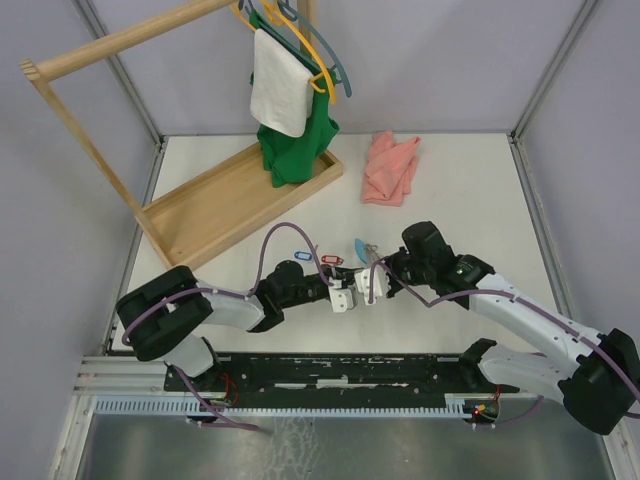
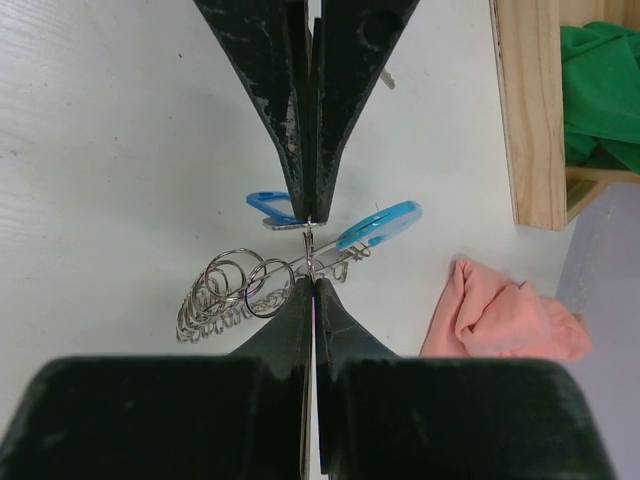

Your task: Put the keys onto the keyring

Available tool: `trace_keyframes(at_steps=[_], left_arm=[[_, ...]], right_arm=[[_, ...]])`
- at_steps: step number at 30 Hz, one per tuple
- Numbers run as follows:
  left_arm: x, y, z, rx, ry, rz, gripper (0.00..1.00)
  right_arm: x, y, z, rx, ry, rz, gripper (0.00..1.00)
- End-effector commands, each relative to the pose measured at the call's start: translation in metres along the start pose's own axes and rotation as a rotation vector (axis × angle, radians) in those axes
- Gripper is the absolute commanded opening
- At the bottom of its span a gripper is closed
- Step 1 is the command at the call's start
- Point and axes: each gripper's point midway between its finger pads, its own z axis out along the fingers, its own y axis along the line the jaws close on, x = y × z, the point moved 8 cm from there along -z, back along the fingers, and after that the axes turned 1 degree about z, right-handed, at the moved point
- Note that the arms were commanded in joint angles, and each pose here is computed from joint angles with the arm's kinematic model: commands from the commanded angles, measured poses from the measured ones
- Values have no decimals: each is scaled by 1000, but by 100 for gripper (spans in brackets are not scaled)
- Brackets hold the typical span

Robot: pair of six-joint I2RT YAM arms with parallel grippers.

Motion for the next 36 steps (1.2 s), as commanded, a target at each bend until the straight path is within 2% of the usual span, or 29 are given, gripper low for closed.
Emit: trace_keyframes(at_steps=[1, 14, 28, 36], left_arm=[[-26, 18, 11, -70, -117, 52, 3], [-31, 14, 8, -55, -134, 13, 3], [-51, 13, 4, 9, -228, -69, 3], [-54, 17, 4, -9, -214, -120, 3]], right_arm=[[-18, -13, 2, 32, -94, -20, 1], [-19, -12, 6, 18, -97, -59, 1], [-20, -9, 14, -41, -62, -146, 1], [-24, -2, 20, -97, -31, -220, 1]])
